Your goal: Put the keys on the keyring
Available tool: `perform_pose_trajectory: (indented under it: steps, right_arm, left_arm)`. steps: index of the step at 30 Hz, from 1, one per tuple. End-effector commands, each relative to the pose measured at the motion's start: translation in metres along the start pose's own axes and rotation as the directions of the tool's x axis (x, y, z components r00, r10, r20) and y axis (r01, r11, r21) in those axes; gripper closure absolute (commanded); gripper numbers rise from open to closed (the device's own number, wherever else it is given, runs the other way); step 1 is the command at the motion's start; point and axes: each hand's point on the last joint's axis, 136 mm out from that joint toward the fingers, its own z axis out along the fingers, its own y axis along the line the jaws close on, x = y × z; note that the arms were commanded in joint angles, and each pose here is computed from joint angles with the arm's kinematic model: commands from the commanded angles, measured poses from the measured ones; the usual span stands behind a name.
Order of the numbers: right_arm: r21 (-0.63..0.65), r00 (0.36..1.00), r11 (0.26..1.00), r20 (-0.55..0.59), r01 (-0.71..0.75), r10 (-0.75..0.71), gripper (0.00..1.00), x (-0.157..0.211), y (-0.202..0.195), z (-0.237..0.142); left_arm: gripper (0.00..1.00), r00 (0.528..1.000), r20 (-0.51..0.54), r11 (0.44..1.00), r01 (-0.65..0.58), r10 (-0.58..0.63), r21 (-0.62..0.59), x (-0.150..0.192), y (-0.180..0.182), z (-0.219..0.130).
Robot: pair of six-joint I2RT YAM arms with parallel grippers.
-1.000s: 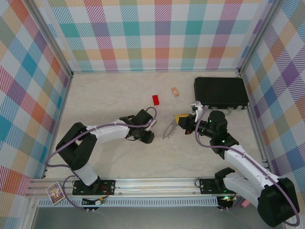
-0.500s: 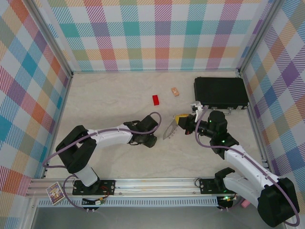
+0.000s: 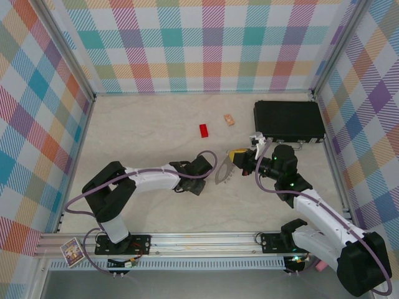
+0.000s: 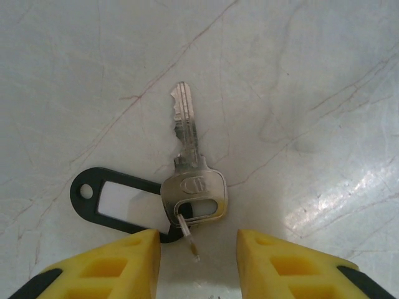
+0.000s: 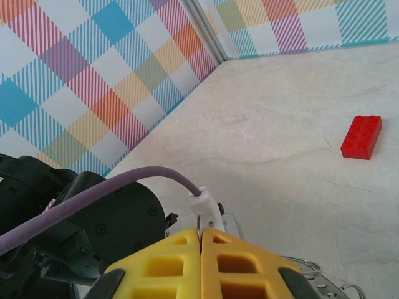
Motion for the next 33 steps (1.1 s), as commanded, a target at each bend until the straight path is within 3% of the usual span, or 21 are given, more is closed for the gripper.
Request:
perform_pose_trajectory:
  steps: [1, 10, 17, 24, 33]
  right_arm:
    - [-0.039, 0.999, 0.999, 0.038, 0.031, -0.029, 1.0, -0.009, 0.009, 0.001]
    - [-0.038, 0.999, 0.999, 0.038, 0.029, -0.027, 1.0, -0.01, 0.008, 0.001]
    - [-0.039, 0.999, 0.999, 0.036, 0.028, -0.026, 1.0, -0.008, 0.008, 0.001]
    - [-0.033, 0.999, 0.999, 0.036, 0.032, -0.031, 1.0, -0.007, 0.007, 0.0]
    - [-0.026, 0.998, 0.998, 0.049, 0.052, -0.051, 1.0, -0.012, 0.008, -0.001]
  left_arm:
    - [0.66, 1.0, 0.006, 0.999, 0.004, -0.004, -0.034, -0.005, 0.002, -0.002]
    - [0.78, 1.0, 0.002, 0.999, 0.004, -0.004, -0.052, -0.003, 0.005, -0.002]
    - [0.99, 1.0, 0.011, 0.999, 0.007, -0.006, -0.051, -0.004, 0.006, -0.006]
    - [1.0, 0.997, 0.081, 0.999, 0.019, -0.015, -0.051, -0.018, 0.009, -0.023]
    - [1.0, 0.946, 0.325, 0.999, 0.014, -0.003, -0.031, -0.058, 0.017, -0.077]
